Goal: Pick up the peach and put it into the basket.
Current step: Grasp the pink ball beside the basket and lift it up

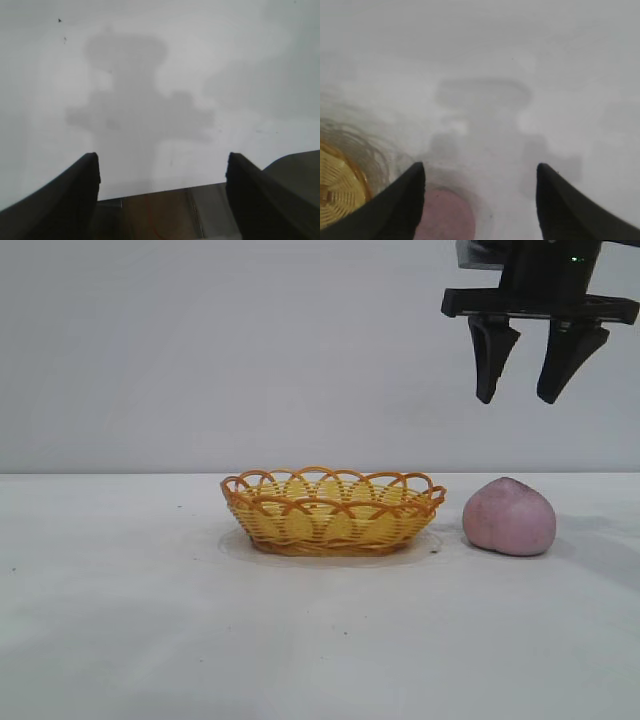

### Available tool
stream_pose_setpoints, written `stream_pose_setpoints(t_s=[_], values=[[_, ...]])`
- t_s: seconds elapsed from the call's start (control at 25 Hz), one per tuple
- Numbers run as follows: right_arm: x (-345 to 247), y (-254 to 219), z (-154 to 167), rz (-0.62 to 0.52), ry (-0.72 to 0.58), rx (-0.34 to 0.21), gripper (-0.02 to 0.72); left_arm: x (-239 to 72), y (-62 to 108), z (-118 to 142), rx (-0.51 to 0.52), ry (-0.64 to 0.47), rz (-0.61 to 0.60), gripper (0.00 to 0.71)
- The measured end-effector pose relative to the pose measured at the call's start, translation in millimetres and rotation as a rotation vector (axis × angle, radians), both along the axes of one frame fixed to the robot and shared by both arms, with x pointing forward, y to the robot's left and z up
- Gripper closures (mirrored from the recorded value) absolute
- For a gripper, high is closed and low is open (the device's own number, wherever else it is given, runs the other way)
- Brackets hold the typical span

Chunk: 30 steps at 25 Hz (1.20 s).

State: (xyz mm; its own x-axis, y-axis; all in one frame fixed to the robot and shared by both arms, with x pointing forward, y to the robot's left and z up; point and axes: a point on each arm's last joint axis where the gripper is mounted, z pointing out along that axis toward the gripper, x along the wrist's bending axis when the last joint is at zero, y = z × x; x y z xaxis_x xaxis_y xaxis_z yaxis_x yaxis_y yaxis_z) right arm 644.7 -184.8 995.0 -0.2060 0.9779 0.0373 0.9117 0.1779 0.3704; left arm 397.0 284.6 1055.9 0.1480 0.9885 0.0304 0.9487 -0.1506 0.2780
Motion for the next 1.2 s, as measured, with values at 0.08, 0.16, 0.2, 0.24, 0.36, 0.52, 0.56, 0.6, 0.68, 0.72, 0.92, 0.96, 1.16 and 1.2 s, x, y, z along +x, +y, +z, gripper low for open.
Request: stream_pose_setpoints(t_s=[0.08, 0.16, 0.2, 0.24, 0.36, 0.52, 0.56, 0.6, 0.68, 0.72, 0.92, 0.96, 1.16, 1.2], values=[[0, 0, 0, 0.0, 0.006, -0.001, 0.292, -21, 1.1, -2, -0.02, -0.037, 0.002, 0.241], [-1, 0, 0, 0.0, 0.008, -0.003, 0.292, -39, 2.0, -4, -0.041, -0.074, 0.006, 0.241], [-1, 0, 0, 0.001, 0.009, -0.005, 0.292, -49, 3.2, -4, -0.049, -0.098, 0.019, 0.241], [-1, 0, 0, 0.001, 0.009, -0.005, 0.292, -57, 3.9, -6, -0.057, -0.117, 0.03, 0.241], [-1, -1, 0, 0.002, 0.012, -0.007, 0.292, -81, 6.8, -8, -0.076, -0.207, 0.044, 0.241], [-1, -1, -1, 0.002, 0.014, -0.008, 0.292, -108, 10.1, -14, -0.091, -0.312, 0.045, 0.241], [-1, -1, -1, 0.002, 0.016, -0.009, 0.292, -114, 10.9, -12, -0.097, -0.36, 0.044, 0.241], [-1, -1, -1, 0.002, 0.016, -0.01, 0.292, -120, 11.9, -10, -0.101, -0.41, 0.043, 0.241], [-2, -1, -1, 0.002, 0.018, -0.01, 0.292, -131, 14.5, -7, -0.096, -0.498, 0.042, 0.241], [-2, -1, -1, 0.002, 0.018, -0.01, 0.292, -136, 16.2, -6, -0.09, -0.54, 0.043, 0.241], [-2, -1, -1, 0.002, 0.018, -0.01, 0.292, -156, 22.1, -12, -0.067, -0.688, 0.049, 0.241], [-2, -1, -1, 0.002, 0.018, -0.01, 0.292, -159, 22.4, -12, -0.069, -0.705, 0.049, 0.241], [-2, -1, -1, 0.002, 0.018, -0.01, 0.292, -166, 20.9, -13, -0.09, -0.75, 0.026, 0.241], [-2, -1, -1, 0.002, 0.018, -0.01, 0.292, -166, 19.9, -13, -0.097, -0.749, 0.018, 0.241]])
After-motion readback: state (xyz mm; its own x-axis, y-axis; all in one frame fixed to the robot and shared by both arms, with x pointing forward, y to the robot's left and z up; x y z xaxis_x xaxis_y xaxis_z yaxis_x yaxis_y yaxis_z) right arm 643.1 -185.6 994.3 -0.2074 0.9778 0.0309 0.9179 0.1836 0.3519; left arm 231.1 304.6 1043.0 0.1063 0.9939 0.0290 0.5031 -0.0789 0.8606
